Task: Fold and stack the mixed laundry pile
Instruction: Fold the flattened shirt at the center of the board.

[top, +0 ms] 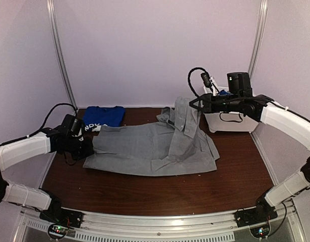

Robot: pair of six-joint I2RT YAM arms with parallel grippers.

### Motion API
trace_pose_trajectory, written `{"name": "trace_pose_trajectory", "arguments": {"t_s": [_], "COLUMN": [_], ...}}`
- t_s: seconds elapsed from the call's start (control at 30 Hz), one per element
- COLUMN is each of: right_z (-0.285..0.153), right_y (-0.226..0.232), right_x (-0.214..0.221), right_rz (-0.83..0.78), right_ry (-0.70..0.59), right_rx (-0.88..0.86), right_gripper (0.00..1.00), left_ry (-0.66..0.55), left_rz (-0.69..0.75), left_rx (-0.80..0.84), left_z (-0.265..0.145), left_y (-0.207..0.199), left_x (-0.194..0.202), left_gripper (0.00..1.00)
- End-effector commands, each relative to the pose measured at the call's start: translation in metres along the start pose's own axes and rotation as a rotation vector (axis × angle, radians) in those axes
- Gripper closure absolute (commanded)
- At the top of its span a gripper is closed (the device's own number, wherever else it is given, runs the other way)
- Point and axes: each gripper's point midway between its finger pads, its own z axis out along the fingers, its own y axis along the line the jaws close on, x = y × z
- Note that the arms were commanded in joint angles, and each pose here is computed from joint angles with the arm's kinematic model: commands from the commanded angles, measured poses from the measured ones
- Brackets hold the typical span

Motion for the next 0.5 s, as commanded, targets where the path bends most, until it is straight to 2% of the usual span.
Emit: {"name": "trace_pose_trajectory", "arguments": {"t_s": [0.0,0.13,0.23,0.47], "right_z": [-0.041,-0.052,-0.050,-0.006], "right_y": [0.029,0.029,0.023,-0.012], "right_x": [-0.004,0.024,0.034,0.015], "right_rz": [-0.014,0.041,0.054,0.005], "right_ry": [-0.059,-0.036,-0.025,-0.009], "right_rx": [-0.052,-0.059,-0.046,0.031], "right_gripper": [1.00,1.00,1.00,1.00], "left_ry": [0.016,0.071,0.068,0.025], "left_rz": [0.018,0.018,0.017,0.015], "left_rx": [0.070,0.088,0.091,0.065], "left_z": [-0.014,-0.011,-0.011,0.008], "left_y": [-0.003,0.004,0.006,-0.005], "left_x": [0.010,0.032,0.033,0.009], "left_gripper": [1.00,1.00,1.00,1.00]}}
